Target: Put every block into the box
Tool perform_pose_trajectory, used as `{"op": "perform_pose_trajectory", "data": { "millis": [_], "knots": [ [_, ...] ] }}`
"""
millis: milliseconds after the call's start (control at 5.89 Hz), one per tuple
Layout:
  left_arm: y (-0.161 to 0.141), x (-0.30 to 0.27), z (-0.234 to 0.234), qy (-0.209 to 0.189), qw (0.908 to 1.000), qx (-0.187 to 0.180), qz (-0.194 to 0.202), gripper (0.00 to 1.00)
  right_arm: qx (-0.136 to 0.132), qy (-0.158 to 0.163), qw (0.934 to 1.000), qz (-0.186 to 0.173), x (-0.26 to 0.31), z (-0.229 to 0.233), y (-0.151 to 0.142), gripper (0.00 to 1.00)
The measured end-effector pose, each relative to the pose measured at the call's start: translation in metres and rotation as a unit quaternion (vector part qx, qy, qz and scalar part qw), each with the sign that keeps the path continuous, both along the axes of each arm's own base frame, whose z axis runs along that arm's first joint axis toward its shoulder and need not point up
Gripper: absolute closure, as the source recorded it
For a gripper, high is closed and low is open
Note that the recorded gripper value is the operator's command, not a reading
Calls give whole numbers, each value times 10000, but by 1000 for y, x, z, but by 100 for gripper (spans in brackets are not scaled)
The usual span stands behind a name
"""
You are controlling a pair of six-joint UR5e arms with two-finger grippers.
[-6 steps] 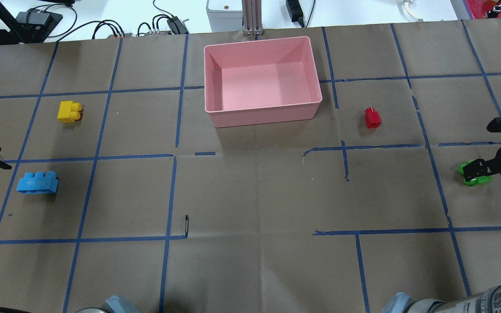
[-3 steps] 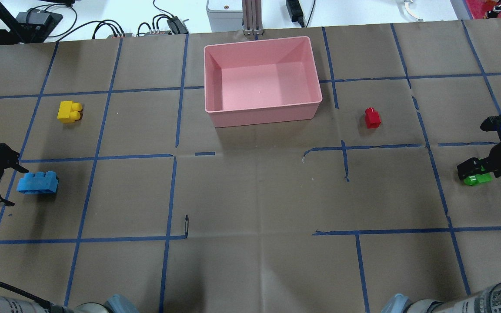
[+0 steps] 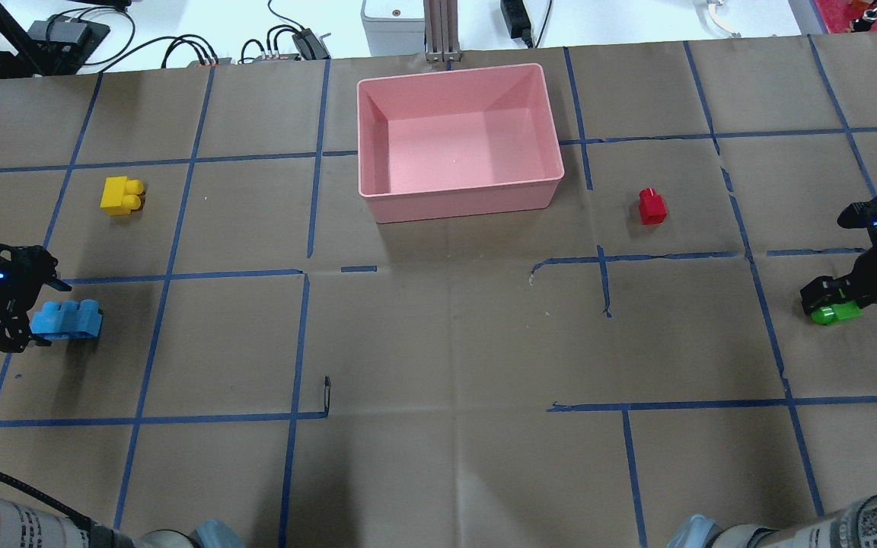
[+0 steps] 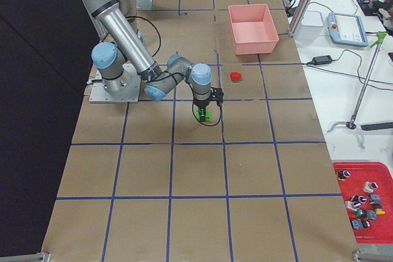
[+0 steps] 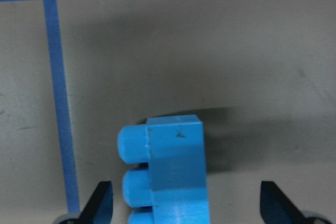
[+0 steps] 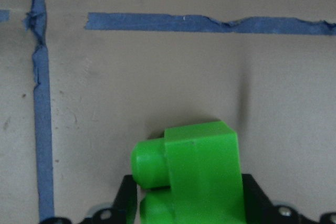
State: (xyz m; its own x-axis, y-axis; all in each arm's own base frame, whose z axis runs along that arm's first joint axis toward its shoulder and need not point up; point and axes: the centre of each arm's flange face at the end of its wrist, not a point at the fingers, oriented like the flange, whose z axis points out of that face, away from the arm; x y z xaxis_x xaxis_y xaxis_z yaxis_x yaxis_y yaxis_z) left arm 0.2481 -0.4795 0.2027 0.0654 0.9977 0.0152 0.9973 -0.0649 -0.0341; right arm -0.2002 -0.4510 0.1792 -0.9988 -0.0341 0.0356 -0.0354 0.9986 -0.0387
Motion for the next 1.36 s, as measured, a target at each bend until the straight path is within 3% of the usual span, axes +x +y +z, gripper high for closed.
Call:
{"op": "perform_pose_trajectory", "data": {
  "millis": [339,509,848,1018,1357],
  "knots": [
    [-3,-4,-8,-29,10000,-30,-46,2,-111,113,9997,175,-3,16,-6,93],
    [-1,-5,-11,-6,10000,1,-62,2,-251,235,9987,366,-2,53,-20,94],
    [3,-4,-16,27,10000,38,-73,2,-269,144,9947,986,50,146,-71,94],
    [4,-4,-18,34,9999,48,-85,2,-471,-107,9893,1377,115,178,-102,94],
    [3,-2,-24,41,9999,62,-101,2,-1135,-786,9675,2119,284,204,-169,94]
  ]
}}
